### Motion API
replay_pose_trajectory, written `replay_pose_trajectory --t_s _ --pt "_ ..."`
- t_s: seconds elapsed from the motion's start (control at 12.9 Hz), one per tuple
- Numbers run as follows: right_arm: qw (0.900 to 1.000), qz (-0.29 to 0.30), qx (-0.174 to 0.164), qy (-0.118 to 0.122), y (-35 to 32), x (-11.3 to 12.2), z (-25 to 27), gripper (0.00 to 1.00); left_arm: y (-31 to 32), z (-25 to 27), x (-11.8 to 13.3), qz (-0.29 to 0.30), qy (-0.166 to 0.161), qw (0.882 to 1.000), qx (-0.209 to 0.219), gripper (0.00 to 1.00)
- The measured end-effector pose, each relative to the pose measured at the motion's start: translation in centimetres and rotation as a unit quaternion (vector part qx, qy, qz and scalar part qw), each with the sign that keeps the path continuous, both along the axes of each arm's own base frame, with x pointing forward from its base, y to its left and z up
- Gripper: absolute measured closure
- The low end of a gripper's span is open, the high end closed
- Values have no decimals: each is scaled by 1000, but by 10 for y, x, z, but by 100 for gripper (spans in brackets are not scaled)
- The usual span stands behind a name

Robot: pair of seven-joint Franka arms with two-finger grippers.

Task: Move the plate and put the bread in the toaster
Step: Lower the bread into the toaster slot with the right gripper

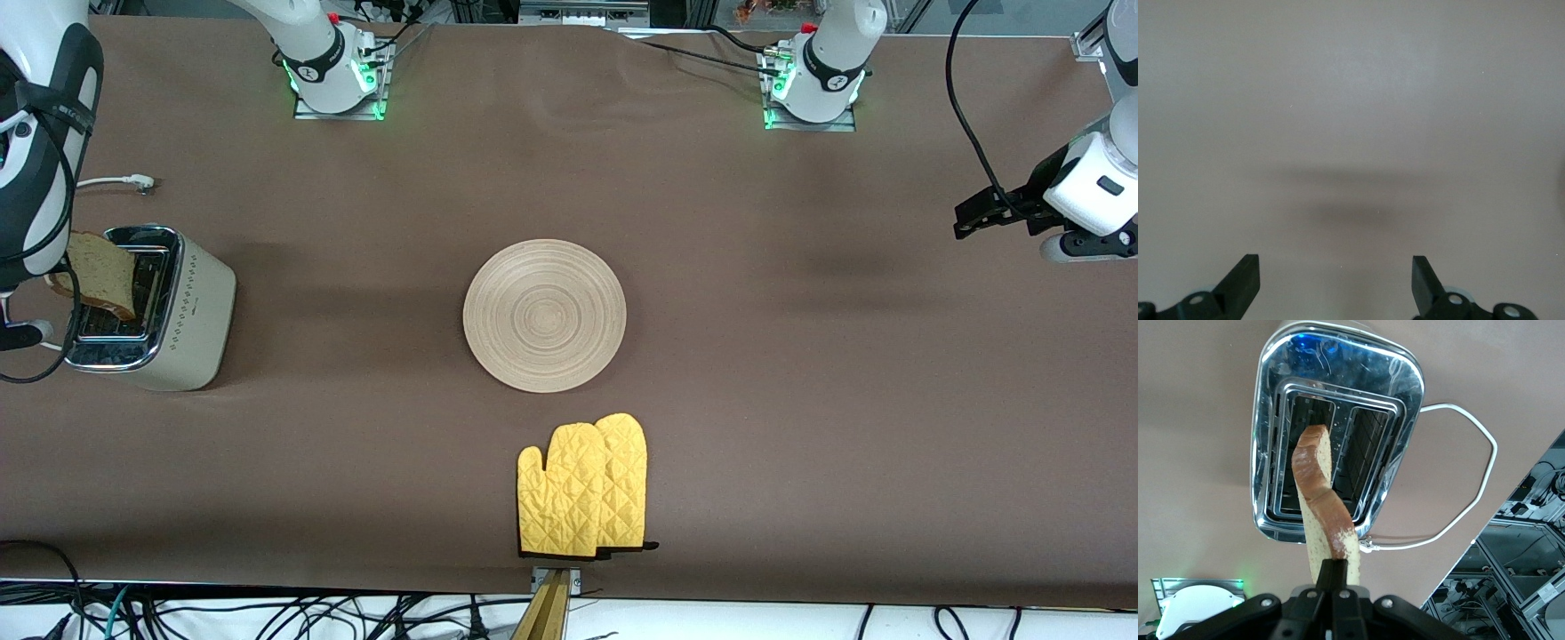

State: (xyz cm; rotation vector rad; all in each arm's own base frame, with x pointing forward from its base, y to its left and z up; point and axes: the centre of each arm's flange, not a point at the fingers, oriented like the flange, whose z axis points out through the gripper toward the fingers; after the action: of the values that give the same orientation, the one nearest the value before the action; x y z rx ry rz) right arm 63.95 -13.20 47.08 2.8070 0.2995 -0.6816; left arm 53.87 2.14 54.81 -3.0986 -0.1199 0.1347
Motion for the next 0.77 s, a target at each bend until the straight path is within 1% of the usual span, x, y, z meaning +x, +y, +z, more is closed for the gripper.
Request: replay_pose_trajectory --t_s 0.31,0.77 --pt "1000 2 1 -3 6 2 0 99 0 0 0 0 0 1000 0 0" --pt "1000 -3 2 -15 23 8 -2 99 0 0 0 0 0 1000 0 0"
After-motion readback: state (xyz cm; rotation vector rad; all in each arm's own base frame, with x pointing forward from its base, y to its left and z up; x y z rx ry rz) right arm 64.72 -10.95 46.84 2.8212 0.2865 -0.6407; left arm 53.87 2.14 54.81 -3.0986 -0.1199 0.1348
